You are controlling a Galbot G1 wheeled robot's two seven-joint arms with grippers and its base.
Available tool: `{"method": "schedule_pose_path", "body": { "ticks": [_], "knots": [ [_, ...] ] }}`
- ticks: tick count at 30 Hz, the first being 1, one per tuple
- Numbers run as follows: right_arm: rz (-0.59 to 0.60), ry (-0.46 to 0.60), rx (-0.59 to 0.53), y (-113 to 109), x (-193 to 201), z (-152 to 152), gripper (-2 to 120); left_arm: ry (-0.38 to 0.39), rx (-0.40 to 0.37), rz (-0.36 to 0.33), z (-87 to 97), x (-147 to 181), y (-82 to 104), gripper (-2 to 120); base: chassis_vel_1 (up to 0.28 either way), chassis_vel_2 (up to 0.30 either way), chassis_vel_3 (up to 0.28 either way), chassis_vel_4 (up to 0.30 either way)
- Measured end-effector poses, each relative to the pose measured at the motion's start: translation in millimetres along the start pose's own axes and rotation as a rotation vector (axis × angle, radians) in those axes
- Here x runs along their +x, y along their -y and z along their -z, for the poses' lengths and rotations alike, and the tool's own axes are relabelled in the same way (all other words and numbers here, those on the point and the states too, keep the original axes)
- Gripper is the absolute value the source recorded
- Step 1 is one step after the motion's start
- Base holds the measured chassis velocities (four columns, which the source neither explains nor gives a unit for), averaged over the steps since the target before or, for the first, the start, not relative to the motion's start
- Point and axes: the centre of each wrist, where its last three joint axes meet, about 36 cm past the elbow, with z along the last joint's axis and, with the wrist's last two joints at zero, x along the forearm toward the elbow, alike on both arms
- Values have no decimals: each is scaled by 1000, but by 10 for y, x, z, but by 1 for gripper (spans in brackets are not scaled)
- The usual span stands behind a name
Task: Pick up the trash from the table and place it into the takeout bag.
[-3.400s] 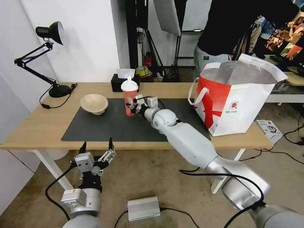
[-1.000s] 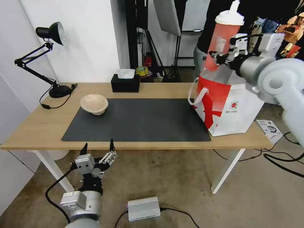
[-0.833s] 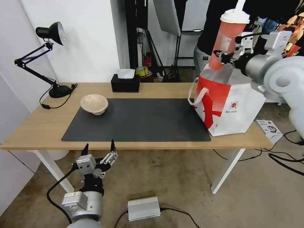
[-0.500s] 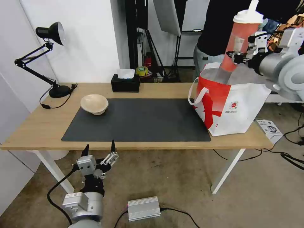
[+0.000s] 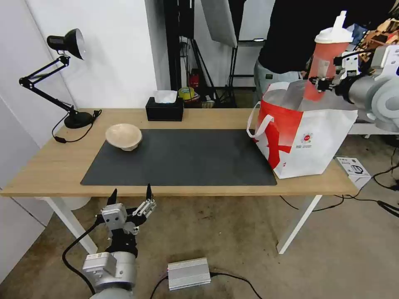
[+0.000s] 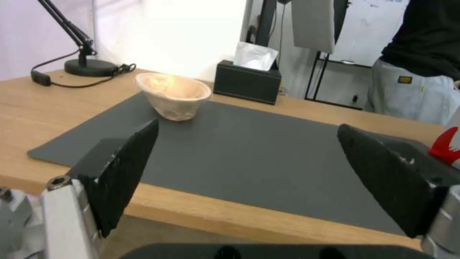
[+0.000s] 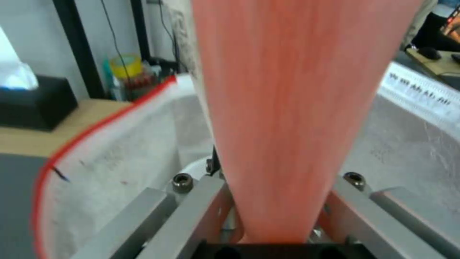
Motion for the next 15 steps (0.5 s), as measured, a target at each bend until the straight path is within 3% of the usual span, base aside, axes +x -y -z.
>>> {"method": "schedule_pose_path", "body": {
  "ticks": [15],
  "knots": [
    [-7,-109,65,-141,-457,-298,5,1,1,-4,-18,-27,2,100,0,0,0,0]
  ]
}}
